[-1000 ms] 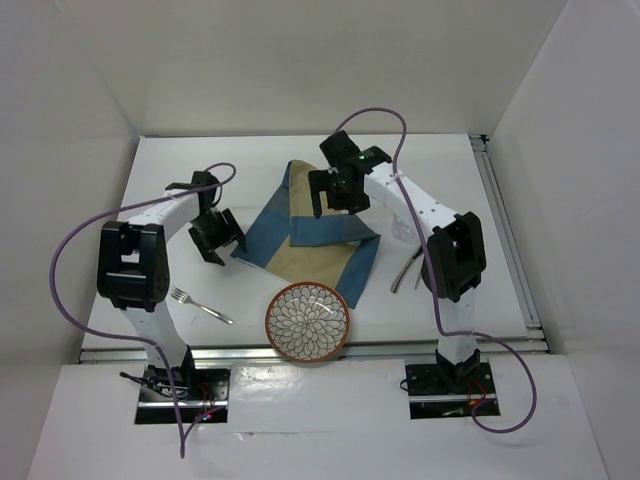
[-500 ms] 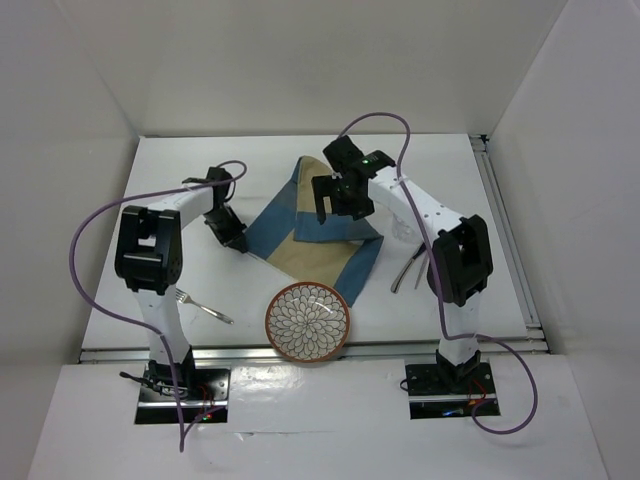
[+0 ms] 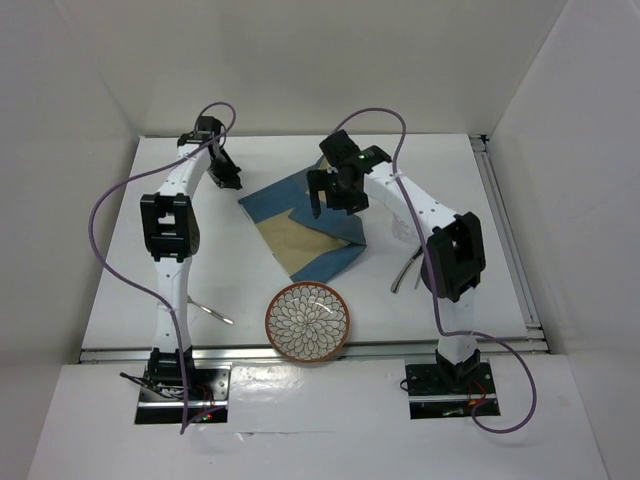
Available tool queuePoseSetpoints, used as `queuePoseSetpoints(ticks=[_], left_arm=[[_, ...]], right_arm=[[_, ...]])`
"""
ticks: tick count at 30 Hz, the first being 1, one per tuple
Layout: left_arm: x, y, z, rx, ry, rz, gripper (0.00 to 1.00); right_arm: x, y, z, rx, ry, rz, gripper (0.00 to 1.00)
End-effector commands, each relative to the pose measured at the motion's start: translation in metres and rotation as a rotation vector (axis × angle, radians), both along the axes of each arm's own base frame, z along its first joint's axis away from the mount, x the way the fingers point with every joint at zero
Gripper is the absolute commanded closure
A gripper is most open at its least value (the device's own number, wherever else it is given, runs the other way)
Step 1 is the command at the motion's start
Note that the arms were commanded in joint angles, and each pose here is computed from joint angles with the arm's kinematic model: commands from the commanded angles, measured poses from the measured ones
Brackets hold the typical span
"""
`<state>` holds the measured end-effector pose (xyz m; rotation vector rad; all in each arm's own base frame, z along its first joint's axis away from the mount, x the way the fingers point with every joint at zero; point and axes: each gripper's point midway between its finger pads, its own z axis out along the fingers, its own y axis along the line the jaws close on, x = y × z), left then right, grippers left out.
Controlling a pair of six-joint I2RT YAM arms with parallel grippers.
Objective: Set the dinner table for one person
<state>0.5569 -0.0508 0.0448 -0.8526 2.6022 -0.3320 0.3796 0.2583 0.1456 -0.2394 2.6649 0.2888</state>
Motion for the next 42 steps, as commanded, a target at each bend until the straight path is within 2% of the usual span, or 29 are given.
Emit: queuePoseSetpoints(ticks=[1,3,5,7,10,11,13,14,16,17,21,27,31,33,36,37,38,40,41,42], left_arm=[[0.006,0.019,0.037,-0.012,-0.038,-0.016,1.00],[0.012,0.027,0.062,-0.030,-0.117,-0.015,1.00],[0.001,0.033,0.094,-0.045,-0.167,-0.034,0.83],[-0.015,0.031,0.112,-0.040,-0.174,-0.076,0.72],[-0.042,0.019,0.108,-0.093,-0.121,-0.124,0.67],[-0.062,0.010,0.097,-0.109,-0.074,-0.139,0.67],[-0.081,0.004,0.088,-0.115,-0.034,-0.146,0.67],[-0.104,0.001,0.065,-0.137,0.038,-0.137,0.67],[-0.114,-0.006,0.072,-0.146,0.002,-0.142,0.67],[-0.129,-0.011,0.058,-0.150,0.042,-0.150,0.67],[-0.154,-0.032,0.049,-0.175,0.088,-0.185,0.69],[-0.175,-0.062,0.023,-0.221,0.156,-0.200,0.69],[-0.177,-0.071,0.017,-0.222,0.172,-0.189,0.65],[-0.177,-0.071,0.015,-0.226,0.174,-0.179,0.59],[-0.179,-0.082,0.010,-0.248,0.191,-0.193,0.48],[-0.180,-0.091,0.005,-0.246,0.195,-0.216,0.44],[-0.177,-0.092,0.004,-0.248,0.196,-0.208,0.40],[-0.180,-0.102,-0.004,-0.236,0.218,-0.232,0.28],[-0.181,-0.102,-0.008,-0.239,0.231,-0.221,0.27],[-0.177,-0.103,-0.013,-0.242,0.233,-0.213,0.27]], right_arm=[[0.038,0.029,-0.003,0.053,-0.051,0.005,0.01],[0.048,0.039,-0.010,0.041,-0.066,0.008,0.01],[0.059,0.059,-0.019,0.035,-0.097,0.032,0.06],[0.065,0.070,-0.034,0.005,-0.114,0.046,0.18],[0.071,0.082,-0.046,-0.010,-0.143,0.076,0.33],[0.076,0.085,-0.055,-0.015,-0.151,0.090,0.39],[0.075,0.097,-0.061,-0.037,-0.174,0.113,0.41],[0.078,0.100,-0.060,-0.032,-0.181,0.112,0.41],[0.081,0.107,-0.069,-0.059,-0.206,0.134,0.38],[0.081,0.115,-0.070,-0.059,-0.222,0.140,0.38],[0.085,0.108,-0.095,-0.162,-0.240,0.104,0.38],[0.099,0.098,-0.096,-0.229,-0.315,0.000,0.38],[0.102,0.100,-0.103,-0.234,-0.316,0.008,0.41],[0.102,0.099,-0.103,-0.235,-0.317,0.007,0.45],[0.102,0.107,-0.102,-0.199,-0.318,0.020,0.59],[0.105,0.104,-0.103,-0.192,-0.311,0.017,0.65],[0.105,0.104,-0.103,-0.192,-0.311,0.017,0.75],[0.105,0.109,-0.103,-0.170,-0.307,0.028,0.84],[0.104,0.111,-0.097,-0.150,-0.307,0.025,0.89],[0.103,0.113,-0.097,-0.143,-0.303,0.030,1.00]])
